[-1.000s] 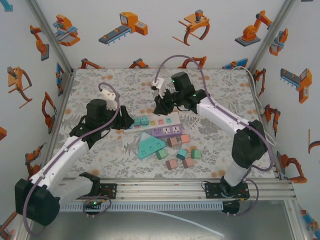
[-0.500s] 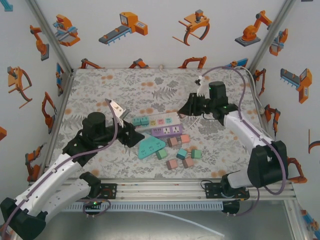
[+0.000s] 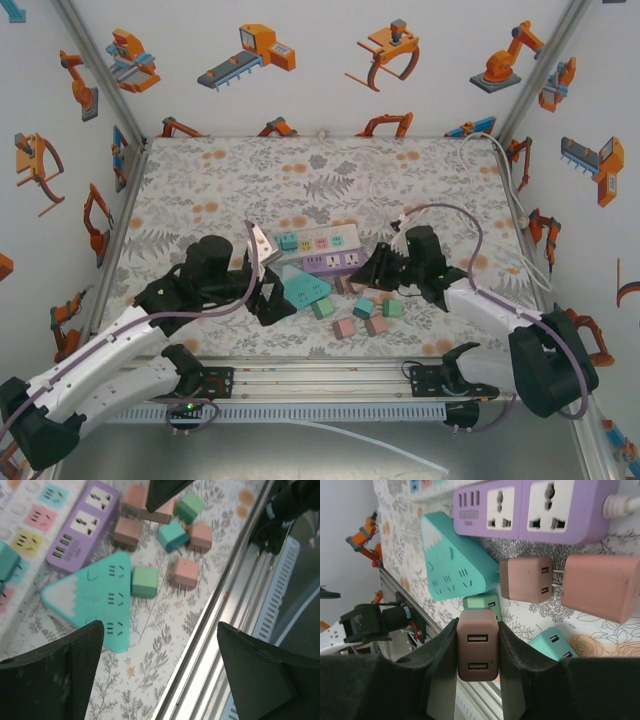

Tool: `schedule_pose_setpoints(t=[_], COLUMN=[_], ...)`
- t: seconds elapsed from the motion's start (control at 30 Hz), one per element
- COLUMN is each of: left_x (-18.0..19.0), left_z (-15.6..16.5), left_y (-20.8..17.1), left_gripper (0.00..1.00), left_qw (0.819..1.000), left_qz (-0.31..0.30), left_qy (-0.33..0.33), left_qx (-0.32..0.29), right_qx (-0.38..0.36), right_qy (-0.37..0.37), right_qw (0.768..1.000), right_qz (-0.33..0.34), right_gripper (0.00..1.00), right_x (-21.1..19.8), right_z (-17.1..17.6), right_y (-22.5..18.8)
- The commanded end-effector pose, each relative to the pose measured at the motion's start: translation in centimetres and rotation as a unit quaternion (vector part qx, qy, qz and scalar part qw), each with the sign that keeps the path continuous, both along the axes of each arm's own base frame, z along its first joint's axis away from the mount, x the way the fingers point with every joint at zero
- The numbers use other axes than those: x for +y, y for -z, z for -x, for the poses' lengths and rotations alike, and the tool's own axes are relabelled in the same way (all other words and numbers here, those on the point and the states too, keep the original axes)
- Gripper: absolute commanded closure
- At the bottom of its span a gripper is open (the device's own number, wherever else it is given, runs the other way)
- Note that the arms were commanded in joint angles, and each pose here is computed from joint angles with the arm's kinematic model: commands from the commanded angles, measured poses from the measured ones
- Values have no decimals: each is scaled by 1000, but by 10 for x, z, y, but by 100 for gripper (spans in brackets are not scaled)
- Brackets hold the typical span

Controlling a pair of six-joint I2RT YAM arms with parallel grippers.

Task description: Pull the plug off the socket

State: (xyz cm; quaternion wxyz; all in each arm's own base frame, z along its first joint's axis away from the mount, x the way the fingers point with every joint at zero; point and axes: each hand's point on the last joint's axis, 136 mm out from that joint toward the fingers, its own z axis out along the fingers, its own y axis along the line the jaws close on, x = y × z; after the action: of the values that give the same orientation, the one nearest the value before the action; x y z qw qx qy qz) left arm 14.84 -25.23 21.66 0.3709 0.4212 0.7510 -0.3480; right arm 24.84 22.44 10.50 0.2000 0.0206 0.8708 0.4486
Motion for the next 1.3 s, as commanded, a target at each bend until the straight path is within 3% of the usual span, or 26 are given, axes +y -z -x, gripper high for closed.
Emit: schedule_pose_setpoints(t=[0.0,0.4,0.73,0.9,1.27], left_x=[-1,-4,-1,0,5], left_z=[9,6,2,2,-6], left_y=[-1,12,15,15,19], left_gripper=[12,8,8,8,8], left_qw=[999,997,997,997,996], left_qz=[-27,-65,-73,-72,-83], left_qy=[32,32,18,16,-8], left_qx=[-13,-17,-22,-24,-33], right_qx=[-27,-10,-12,-11,-29], right_qy=[-6,-41,-50,-49,-42], right_qw=[999,999,996,994,987], right_qz=[-19,34,74,96,151], right_gripper=[83,77,60,51,46], right_x=[14,23,22,19,0], right_z=[-7,9,14,15,17], right_y=[-6,40,60,68,64])
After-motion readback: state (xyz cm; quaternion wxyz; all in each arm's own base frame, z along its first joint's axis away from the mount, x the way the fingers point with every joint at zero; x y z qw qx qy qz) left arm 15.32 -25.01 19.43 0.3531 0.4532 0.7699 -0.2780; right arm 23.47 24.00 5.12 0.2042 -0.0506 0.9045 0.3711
